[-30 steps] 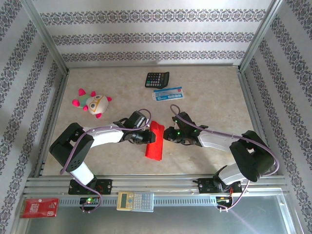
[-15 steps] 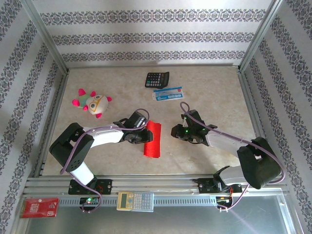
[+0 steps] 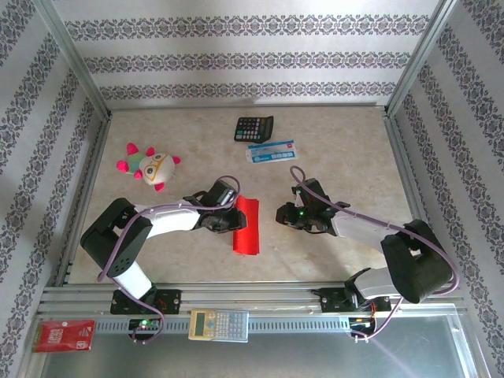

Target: Fold a paper plane with a square sheet of paper (pick it up from the middle)

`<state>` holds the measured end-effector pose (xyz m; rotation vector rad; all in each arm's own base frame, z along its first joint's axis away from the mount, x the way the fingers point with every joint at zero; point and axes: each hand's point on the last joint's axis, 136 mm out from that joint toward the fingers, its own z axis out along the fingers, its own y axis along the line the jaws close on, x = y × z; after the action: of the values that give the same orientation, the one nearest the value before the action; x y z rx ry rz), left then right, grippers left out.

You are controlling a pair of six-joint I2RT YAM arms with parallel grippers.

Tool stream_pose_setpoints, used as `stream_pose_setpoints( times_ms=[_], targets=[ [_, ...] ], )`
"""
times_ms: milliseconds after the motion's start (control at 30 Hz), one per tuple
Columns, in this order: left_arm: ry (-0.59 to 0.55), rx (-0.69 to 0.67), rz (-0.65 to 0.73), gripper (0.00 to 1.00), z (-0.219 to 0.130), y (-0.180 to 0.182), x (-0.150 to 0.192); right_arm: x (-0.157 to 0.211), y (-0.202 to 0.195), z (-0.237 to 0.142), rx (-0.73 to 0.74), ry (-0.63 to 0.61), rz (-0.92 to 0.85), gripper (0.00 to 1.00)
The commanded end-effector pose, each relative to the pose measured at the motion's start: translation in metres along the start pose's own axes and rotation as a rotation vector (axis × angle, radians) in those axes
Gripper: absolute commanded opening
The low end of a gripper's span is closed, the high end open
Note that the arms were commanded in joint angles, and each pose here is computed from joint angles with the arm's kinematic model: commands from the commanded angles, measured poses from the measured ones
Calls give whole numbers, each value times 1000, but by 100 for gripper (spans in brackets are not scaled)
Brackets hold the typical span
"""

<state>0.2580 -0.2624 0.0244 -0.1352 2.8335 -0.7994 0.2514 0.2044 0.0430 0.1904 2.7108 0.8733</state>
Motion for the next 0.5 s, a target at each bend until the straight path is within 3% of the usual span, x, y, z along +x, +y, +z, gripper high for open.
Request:
stream_pose_setpoints(
  times_ms=[0,200,467],
  targets=[
    [-13,25,-15,30,-8,-11,-2,0,-1,4,-4,20,6,26],
    [-33,20,-63,30,-5,-6,-3,10,17,8,-65,47,10,25],
    [-48,5,-80,29,-4,0,-2,57,37,17,-74,127,-4,20]
  ],
)
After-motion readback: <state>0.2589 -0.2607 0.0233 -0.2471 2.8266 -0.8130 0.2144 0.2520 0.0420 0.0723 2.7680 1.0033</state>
